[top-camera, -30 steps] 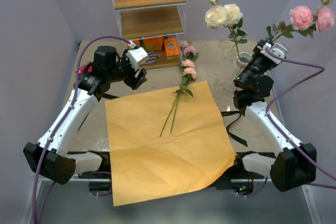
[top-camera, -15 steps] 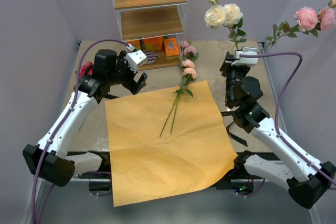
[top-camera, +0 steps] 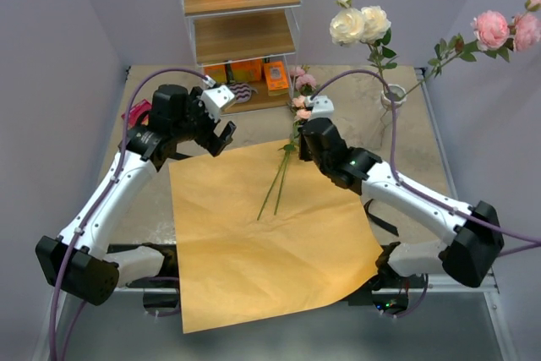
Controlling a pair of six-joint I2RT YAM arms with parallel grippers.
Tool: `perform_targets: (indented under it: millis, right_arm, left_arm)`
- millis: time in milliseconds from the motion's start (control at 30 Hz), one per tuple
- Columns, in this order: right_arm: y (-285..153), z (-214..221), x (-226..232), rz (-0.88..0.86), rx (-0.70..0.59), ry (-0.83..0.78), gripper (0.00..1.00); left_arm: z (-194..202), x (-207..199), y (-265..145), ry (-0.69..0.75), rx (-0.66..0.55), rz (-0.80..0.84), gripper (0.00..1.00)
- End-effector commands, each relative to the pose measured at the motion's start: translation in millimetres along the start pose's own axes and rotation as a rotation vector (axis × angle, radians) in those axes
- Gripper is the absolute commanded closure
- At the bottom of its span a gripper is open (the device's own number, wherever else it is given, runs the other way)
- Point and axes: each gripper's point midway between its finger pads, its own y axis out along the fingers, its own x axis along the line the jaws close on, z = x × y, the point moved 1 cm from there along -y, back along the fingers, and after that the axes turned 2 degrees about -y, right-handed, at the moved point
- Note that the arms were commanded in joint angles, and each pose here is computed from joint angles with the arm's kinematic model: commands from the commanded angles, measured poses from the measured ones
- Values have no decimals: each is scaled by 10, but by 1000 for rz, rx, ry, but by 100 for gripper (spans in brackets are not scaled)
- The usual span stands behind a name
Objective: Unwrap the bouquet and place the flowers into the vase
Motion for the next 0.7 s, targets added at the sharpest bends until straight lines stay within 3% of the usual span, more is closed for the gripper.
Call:
perform_targets:
  millis: [0,167,267,567,667]
  right_arm:
    - [60,263,342,-102,124,144,77]
    - [135,632,795,-217,296,258,63]
    - [242,899,892,-217,358,277,61]
    - [587,1262,1022,-180,428,303,58]
    - [725,1313,1042,-152,431,296,52]
  left_arm:
    - [45,38,-46,2,-3,-36,4]
    - [80,35,-31,-1,3,-39,5]
    - [108,36,-34,1,3,-44,5]
    - [150,57,-67,26,7,-64,5]
    - [151,53,-81,28,7,-64,4]
